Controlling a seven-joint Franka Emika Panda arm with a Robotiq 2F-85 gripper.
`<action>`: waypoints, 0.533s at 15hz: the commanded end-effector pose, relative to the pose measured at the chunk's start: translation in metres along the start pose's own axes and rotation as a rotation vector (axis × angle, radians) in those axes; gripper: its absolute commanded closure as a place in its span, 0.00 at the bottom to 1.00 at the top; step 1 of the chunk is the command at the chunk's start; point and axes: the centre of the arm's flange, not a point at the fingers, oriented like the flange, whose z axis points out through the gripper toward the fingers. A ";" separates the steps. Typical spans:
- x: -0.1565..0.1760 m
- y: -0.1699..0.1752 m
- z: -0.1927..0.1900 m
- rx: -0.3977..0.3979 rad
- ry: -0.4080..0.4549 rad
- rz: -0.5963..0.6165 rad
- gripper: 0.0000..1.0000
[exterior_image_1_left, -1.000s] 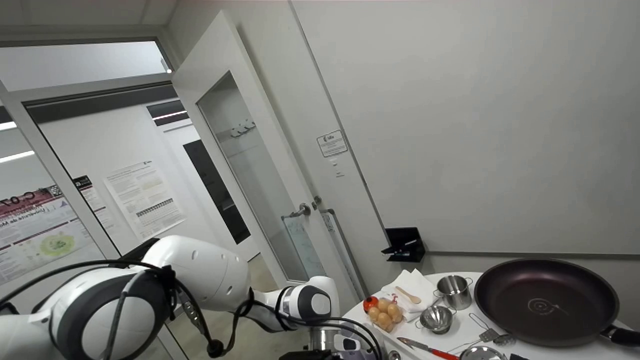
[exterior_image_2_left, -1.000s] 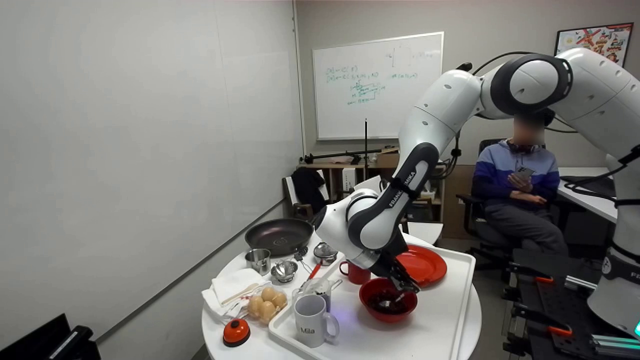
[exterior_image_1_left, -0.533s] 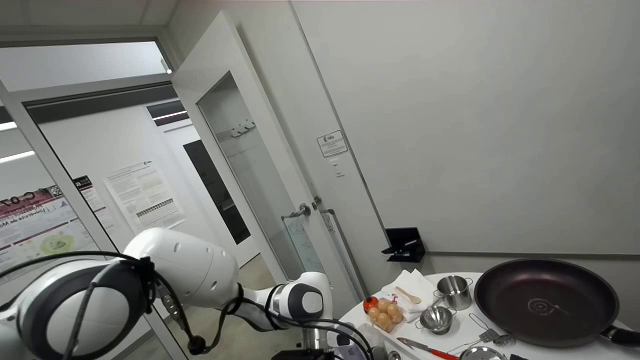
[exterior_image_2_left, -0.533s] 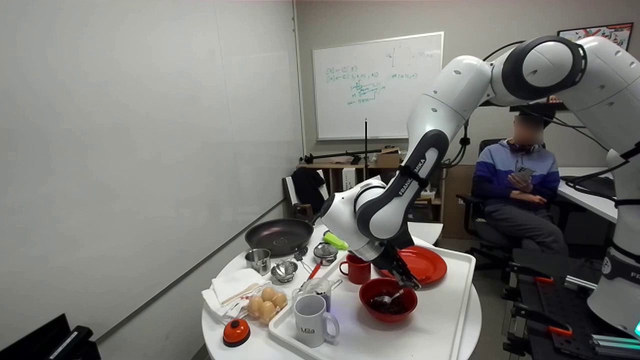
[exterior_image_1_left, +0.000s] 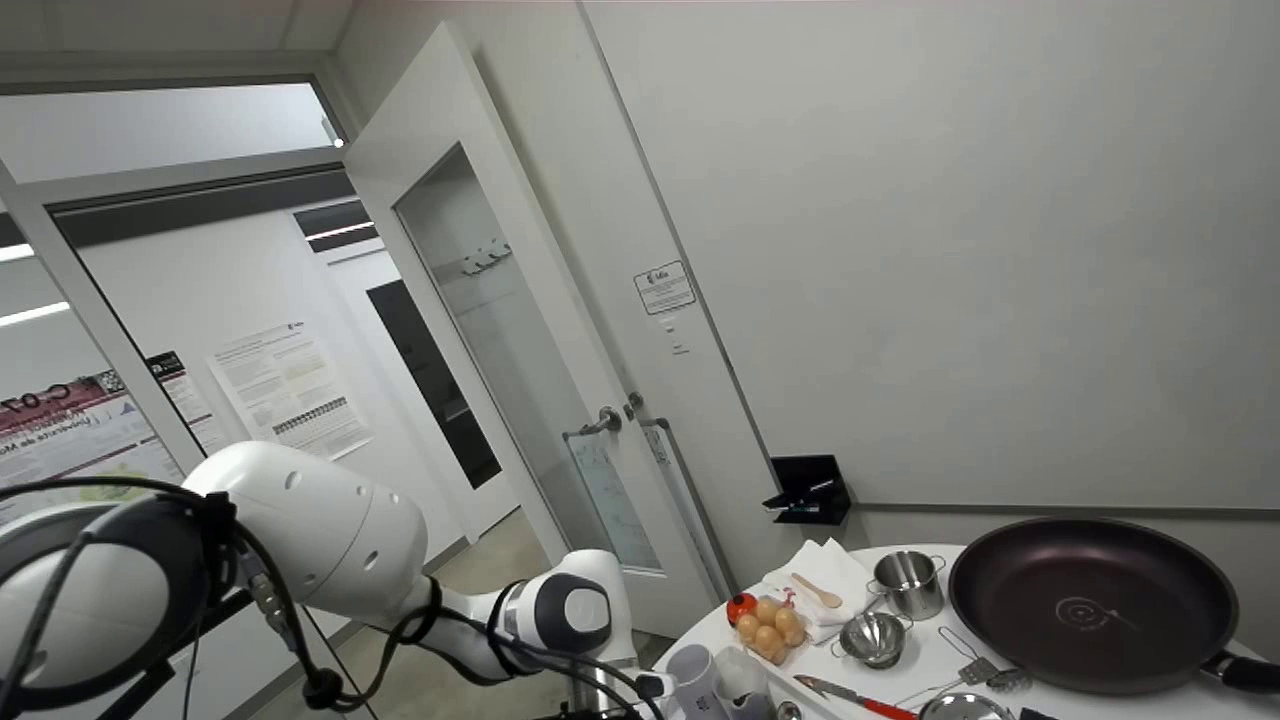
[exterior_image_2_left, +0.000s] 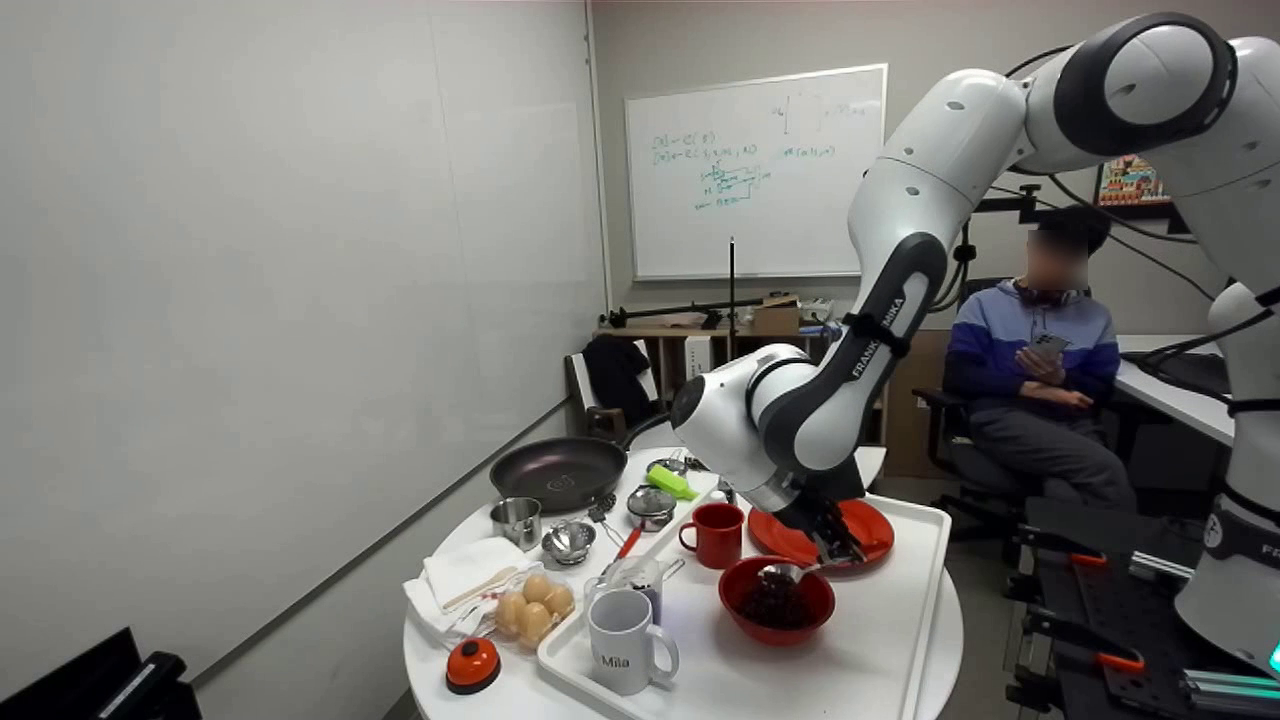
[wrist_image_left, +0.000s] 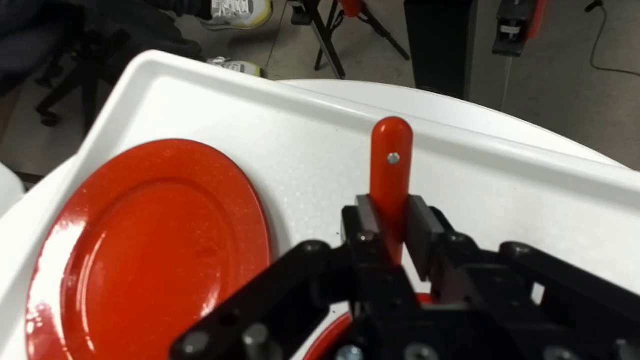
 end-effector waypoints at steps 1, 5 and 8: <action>-0.022 -0.006 0.007 -0.120 0.003 0.133 0.95; -0.026 -0.015 0.012 -0.208 -0.004 0.210 0.95; -0.029 -0.020 0.013 -0.270 -0.013 0.262 0.95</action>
